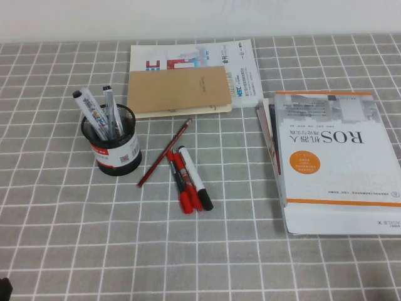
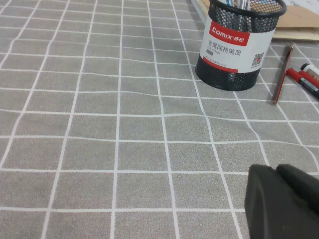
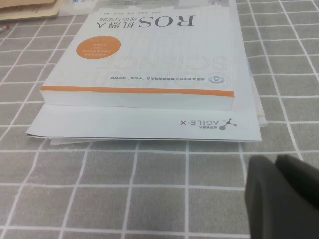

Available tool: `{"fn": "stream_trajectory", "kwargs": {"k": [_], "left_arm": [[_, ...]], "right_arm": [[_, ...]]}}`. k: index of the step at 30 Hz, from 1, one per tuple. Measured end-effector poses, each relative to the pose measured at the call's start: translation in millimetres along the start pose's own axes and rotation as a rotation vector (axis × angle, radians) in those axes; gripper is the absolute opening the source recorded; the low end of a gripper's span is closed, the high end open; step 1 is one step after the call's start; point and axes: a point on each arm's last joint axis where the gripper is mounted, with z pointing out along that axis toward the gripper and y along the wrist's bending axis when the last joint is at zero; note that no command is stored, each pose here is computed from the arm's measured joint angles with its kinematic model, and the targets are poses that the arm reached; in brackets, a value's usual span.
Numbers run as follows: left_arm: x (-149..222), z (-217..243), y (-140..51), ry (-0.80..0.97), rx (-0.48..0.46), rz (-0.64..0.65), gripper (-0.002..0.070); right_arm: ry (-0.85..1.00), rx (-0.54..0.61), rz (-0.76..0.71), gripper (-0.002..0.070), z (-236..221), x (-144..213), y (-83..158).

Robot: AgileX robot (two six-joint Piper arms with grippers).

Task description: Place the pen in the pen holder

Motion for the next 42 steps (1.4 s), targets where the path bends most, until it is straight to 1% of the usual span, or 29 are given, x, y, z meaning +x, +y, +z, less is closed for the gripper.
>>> {"fn": "stream_trajectory", "kwargs": {"k": [12,23,25,26,29,31,33,34,36,42], "left_arm": [[0.0,0.0,0.0,0.000,0.000,0.000,-0.0005],[0.0,0.0,0.0,0.000,0.000,0.000,-0.0005],[0.0,0.0,0.0,0.000,0.000,0.000,-0.0005],[0.0,0.0,0.0,0.000,0.000,0.000,-0.0005],[0.0,0.0,0.0,0.000,0.000,0.000,-0.0005],[0.0,0.0,0.0,0.000,0.000,0.000,-0.0005],[0.0,0.0,0.0,0.000,0.000,0.000,-0.0005],[0.0,0.0,0.0,0.000,0.000,0.000,-0.0005],[0.0,0.0,0.0,0.000,0.000,0.000,-0.0005],[0.0,0.0,0.0,0.000,0.000,0.000,-0.0005]], "right_arm": [[0.000,-0.001,0.002,-0.0013,0.0,0.0,0.1],[-0.007,-0.021,0.048,-0.0013,0.0,-0.7,1.9],[-0.023,-0.053,0.127,-0.0013,-0.2,-2.4,4.7],[-0.035,-0.080,0.194,-0.0013,-0.3,-3.8,6.9],[-0.087,-0.178,0.473,-0.0013,-1.7,-11.3,13.7],[-0.116,-0.249,0.707,-0.0012,-3.3,-17.2,17.0],[-0.128,-0.281,0.825,-0.0012,-4.1,-20.1,17.9],[-0.128,-0.293,0.865,-0.0013,-4.3,-20.9,18.4],[-0.123,-0.301,0.885,-0.0013,-4.5,-20.9,19.0],[-0.102,-0.286,0.810,-0.0013,-3.9,-18.1,19.4]]}}
